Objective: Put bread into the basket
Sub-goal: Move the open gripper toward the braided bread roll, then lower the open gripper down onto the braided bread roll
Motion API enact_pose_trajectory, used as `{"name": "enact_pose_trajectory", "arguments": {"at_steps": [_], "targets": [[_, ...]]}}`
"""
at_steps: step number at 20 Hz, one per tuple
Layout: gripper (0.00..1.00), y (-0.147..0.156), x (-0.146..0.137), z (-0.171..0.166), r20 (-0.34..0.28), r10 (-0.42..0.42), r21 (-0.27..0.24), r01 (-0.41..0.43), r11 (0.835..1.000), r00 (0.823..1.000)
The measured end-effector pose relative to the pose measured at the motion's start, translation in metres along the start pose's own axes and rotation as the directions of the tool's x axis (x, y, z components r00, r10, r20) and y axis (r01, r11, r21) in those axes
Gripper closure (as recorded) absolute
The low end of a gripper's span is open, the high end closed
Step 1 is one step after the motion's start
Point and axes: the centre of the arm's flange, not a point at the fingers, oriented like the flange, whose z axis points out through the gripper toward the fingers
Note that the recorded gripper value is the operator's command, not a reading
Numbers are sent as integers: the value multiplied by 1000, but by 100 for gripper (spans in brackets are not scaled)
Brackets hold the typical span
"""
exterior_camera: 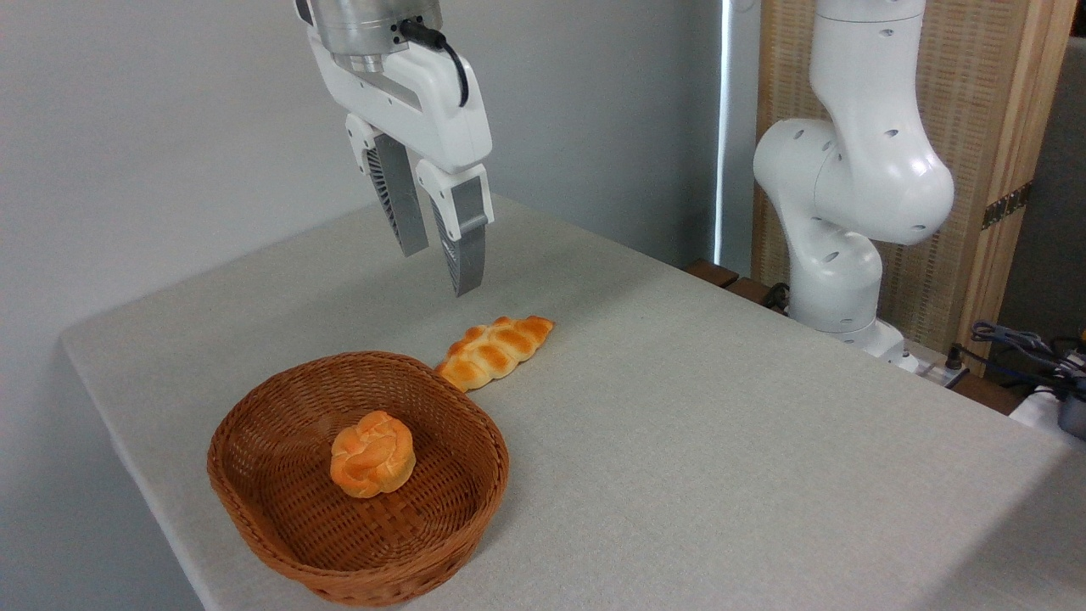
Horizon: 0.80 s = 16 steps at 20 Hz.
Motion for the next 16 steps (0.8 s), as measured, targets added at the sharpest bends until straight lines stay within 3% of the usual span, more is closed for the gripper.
{"name": "enact_pose_trajectory", "arguments": {"at_steps": [10,16], "targets": [[0,18,2,26,42,27,-38,-25,999,999],[0,35,-7,42,31,38,-23,-37,999,999]]}}
